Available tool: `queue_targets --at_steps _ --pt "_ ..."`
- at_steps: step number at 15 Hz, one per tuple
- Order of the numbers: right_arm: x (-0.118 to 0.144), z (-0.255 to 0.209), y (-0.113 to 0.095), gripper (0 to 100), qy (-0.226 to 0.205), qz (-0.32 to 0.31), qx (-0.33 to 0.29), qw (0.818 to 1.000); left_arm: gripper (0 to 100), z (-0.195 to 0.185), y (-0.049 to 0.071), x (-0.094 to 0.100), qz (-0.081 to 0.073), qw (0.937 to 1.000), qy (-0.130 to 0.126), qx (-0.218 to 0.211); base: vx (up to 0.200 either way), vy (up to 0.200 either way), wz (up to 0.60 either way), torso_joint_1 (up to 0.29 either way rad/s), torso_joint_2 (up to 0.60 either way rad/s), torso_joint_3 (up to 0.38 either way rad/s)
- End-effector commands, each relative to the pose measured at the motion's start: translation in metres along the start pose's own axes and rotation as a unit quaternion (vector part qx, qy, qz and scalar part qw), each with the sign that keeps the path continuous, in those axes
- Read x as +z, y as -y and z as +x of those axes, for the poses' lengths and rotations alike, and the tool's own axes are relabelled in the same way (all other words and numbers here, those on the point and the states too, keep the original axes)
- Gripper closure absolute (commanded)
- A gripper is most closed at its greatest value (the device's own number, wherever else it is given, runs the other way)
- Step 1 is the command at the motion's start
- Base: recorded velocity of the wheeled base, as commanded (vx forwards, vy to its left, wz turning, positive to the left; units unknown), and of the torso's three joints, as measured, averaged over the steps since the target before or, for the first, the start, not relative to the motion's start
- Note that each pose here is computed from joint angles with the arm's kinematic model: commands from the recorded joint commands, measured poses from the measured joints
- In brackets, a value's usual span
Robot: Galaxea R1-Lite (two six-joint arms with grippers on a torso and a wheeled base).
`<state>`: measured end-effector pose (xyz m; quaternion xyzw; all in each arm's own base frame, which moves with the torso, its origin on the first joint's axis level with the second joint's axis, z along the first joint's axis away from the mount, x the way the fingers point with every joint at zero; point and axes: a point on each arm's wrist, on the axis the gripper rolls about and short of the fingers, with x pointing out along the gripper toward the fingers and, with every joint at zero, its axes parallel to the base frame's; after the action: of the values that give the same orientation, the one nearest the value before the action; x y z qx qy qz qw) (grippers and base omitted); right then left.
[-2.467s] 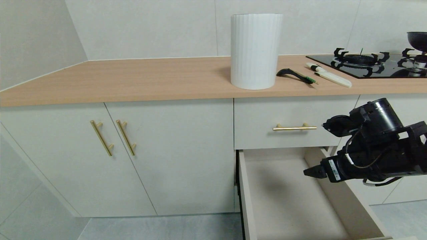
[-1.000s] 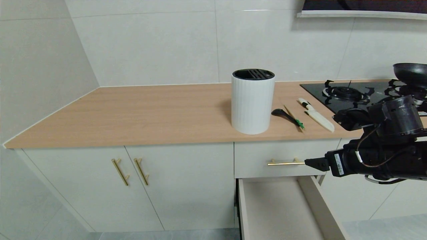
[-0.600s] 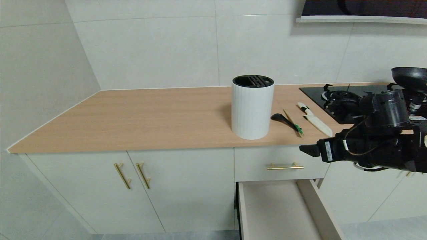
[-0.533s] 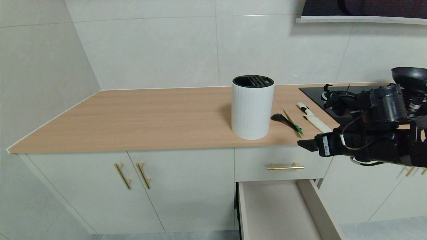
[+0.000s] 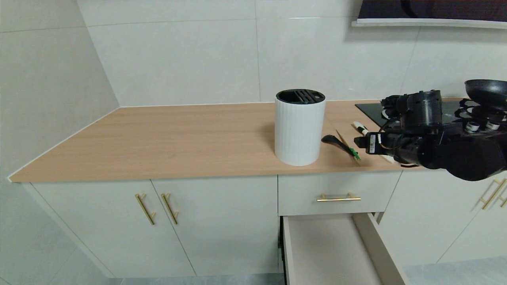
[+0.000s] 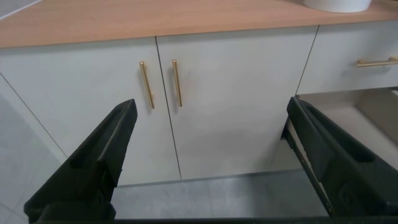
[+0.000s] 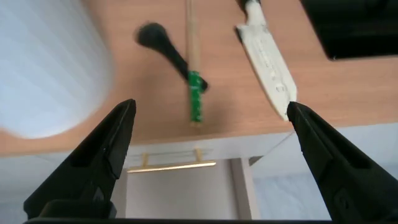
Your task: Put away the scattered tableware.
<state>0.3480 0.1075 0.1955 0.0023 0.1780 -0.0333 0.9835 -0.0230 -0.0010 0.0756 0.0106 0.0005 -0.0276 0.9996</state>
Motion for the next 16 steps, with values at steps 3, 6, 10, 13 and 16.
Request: queue_targets --at_steps 3,6,10,13,16 --pt "-0.027 0.030 -0.004 0 -0.049 -0.007 0.027 0.998 0 0.000 0.000 0.000 0.000 1.0000 0.000 0.000 0.000 0.000 0.00 0.000 0.00 0.000" --pt "-0.042 0.048 -0.007 0 -0.067 -0.008 0.024 0.997 0 0.000 0.000 0.000 0.000 1.0000 0.000 0.000 0.000 0.000 0.00 0.000 0.00 0.000" --pt "-0.048 0.070 -0.001 0 -0.049 0.005 0.009 0.999 0 0.000 0.000 0.000 0.000 1.0000 0.000 0.000 0.000 0.000 0.00 0.000 0.00 0.000" --pt "-0.048 0.071 -0.002 0 -0.046 0.006 0.010 0.999 0 0.000 0.000 0.000 0.000 1.0000 0.000 0.000 0.000 0.000 0.00 0.000 0.00 0.000" --pt "-0.048 0.074 -0.003 0 -0.045 0.013 0.008 0.999 0 0.000 0.000 0.000 0.000 1.0000 0.000 0.000 0.000 0.000 0.00 0.000 0.00 0.000"
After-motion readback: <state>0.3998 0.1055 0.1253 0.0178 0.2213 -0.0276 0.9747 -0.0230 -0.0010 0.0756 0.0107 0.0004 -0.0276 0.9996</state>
